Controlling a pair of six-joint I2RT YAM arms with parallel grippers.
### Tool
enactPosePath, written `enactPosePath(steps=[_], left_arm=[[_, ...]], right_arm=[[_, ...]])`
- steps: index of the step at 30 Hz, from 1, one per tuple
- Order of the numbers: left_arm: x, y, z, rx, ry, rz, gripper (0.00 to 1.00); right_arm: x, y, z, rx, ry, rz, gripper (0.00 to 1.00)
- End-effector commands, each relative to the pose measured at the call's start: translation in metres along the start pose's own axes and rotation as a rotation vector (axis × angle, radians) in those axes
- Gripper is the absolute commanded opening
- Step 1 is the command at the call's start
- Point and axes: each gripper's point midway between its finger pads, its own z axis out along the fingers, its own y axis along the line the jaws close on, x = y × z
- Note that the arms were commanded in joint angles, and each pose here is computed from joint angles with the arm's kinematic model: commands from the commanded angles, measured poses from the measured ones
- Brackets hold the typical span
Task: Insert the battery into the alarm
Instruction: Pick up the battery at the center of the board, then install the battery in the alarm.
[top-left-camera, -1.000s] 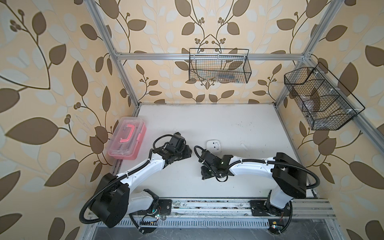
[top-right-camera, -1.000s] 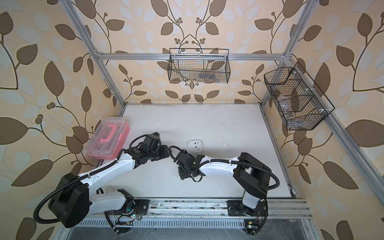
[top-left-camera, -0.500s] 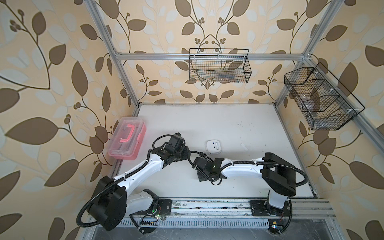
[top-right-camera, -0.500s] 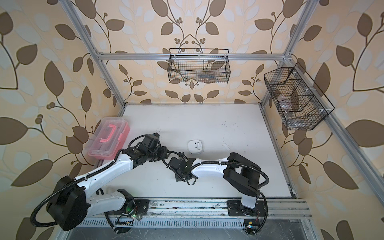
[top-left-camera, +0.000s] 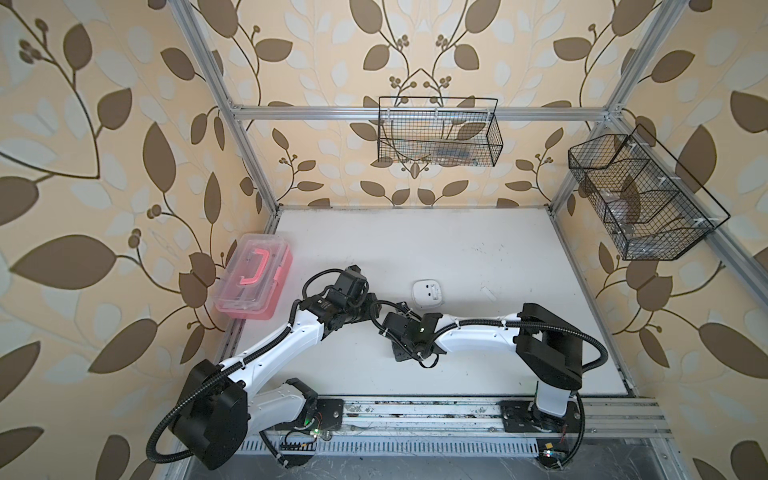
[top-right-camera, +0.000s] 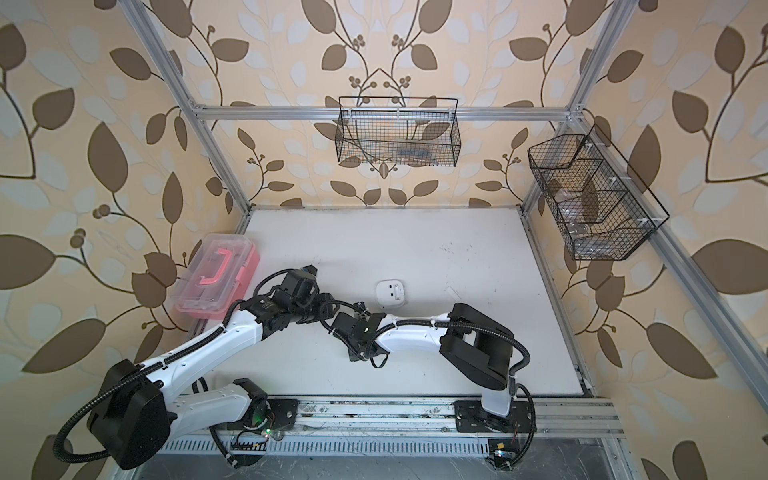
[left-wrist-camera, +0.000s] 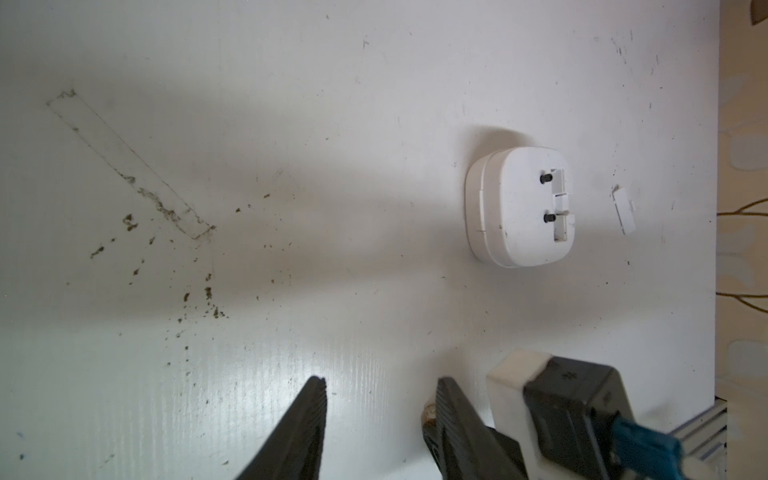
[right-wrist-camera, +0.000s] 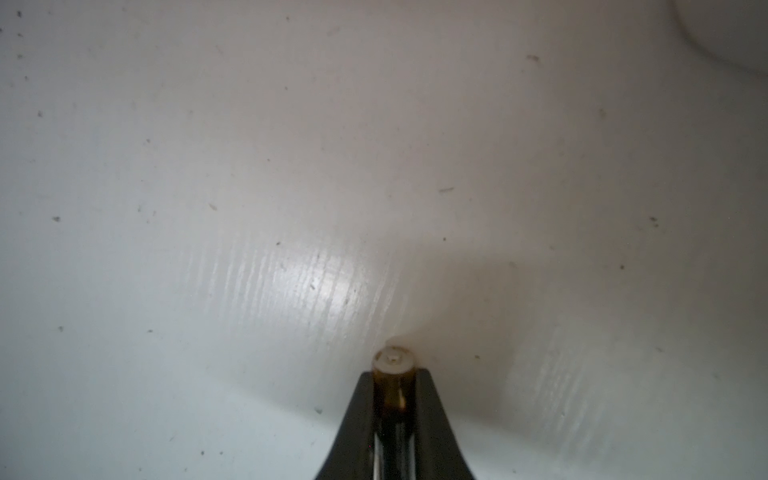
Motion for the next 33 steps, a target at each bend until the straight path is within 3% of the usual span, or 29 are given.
enactPosePath(steps=[1, 8, 13, 16, 20, 27, 33], left_arm=[[-0.02, -0.017, -0.01, 0.05, -0.058, 0.007, 0.46], [-0.036, -0.038, 0.001, 0.063, -0.088, 0.089, 0.49], [-0.045, -0.059, 0.016, 0.036, -0.101, 0.183, 0.53], [-0.045, -0.078, 0.024, -0.013, -0.086, 0.298, 0.55], [-0.041, -0.094, 0.052, -0.065, -0.031, 0.435, 0.56], [-0.042, -0.104, 0.079, -0.042, -0.04, 0.649, 0.62], [-0.037, -0.105, 0.092, -0.028, -0.01, 0.697, 0.65]], right_arm=[[-0.024, -0.008, -0.027, -0.032, -0.056, 0.013, 0.13], [-0.097, -0.074, -0.094, -0.094, -0.287, 0.082, 0.13], [-0.139, -0.139, -0.116, -0.141, -0.406, 0.158, 0.12], [-0.161, -0.159, -0.125, -0.143, -0.445, 0.153, 0.12], [-0.179, -0.162, -0.121, -0.167, -0.452, 0.122, 0.12], [-0.192, -0.145, -0.101, -0.195, -0.475, 0.078, 0.12], [-0.188, -0.133, -0.083, -0.211, -0.452, 0.059, 0.11]])
